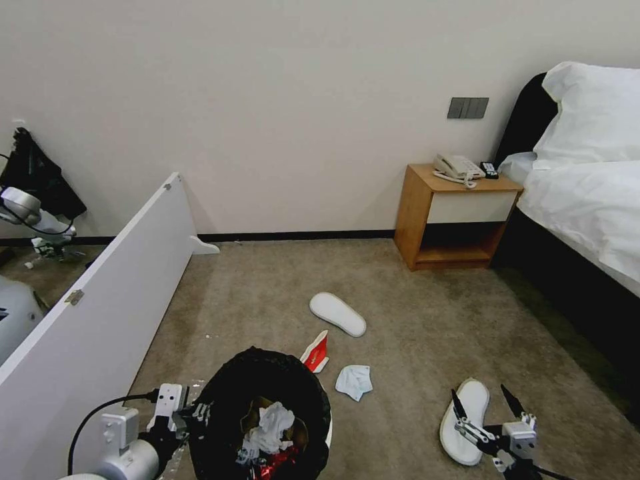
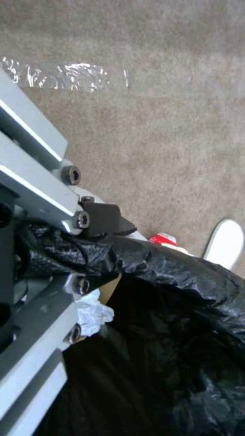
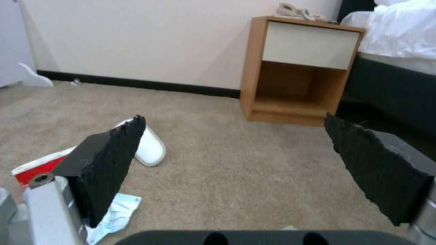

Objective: Pick up the trash bin, then pick up the garbage from the floor and place it into the trash bin.

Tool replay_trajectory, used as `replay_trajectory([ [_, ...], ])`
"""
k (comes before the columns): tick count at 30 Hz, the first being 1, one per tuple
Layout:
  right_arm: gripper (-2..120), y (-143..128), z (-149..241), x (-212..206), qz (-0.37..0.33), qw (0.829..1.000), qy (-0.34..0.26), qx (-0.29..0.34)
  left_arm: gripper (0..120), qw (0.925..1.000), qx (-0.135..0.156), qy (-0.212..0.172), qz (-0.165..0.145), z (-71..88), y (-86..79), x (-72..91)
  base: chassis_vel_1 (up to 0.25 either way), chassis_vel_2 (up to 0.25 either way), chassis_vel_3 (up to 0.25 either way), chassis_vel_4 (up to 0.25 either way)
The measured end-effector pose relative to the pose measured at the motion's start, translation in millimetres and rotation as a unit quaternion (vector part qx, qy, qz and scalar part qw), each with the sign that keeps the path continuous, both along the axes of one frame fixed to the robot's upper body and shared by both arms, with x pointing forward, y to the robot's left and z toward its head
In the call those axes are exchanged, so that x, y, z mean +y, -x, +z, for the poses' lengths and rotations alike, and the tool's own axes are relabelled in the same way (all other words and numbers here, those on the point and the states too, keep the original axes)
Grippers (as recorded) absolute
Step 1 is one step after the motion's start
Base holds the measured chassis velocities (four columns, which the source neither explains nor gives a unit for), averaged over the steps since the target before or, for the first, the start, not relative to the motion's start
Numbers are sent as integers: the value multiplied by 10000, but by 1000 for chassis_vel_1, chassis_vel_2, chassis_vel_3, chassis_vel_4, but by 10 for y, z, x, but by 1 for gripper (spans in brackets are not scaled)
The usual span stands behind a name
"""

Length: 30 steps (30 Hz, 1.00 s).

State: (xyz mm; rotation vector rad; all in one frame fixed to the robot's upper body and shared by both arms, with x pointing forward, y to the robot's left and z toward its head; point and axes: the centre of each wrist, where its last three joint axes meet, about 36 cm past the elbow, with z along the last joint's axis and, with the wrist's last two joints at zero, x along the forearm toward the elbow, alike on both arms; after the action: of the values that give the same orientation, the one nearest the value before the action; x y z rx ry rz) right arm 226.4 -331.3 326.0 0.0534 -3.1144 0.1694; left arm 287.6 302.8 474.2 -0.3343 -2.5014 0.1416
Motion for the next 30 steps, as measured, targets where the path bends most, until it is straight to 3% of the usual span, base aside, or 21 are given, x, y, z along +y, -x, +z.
replay_trajectory([
  [10, 100, -113, -140, -80, 98, 9996, -262, -42, 3, 9997, 141, -27, -194, -22, -61, -50, -18, 17, 17, -18],
  [21, 100, -237, -220, -137, -112, 9992, -316, -197, 3, 9992, 104, -153, -341, 53, -95, -29, 0, 0, 0, 0],
  [30, 100, -288, -210, -109, -285, 9988, -319, -256, 3, 9997, -50, -125, -226, 152, -60, -4, 0, 0, 0, 0],
])
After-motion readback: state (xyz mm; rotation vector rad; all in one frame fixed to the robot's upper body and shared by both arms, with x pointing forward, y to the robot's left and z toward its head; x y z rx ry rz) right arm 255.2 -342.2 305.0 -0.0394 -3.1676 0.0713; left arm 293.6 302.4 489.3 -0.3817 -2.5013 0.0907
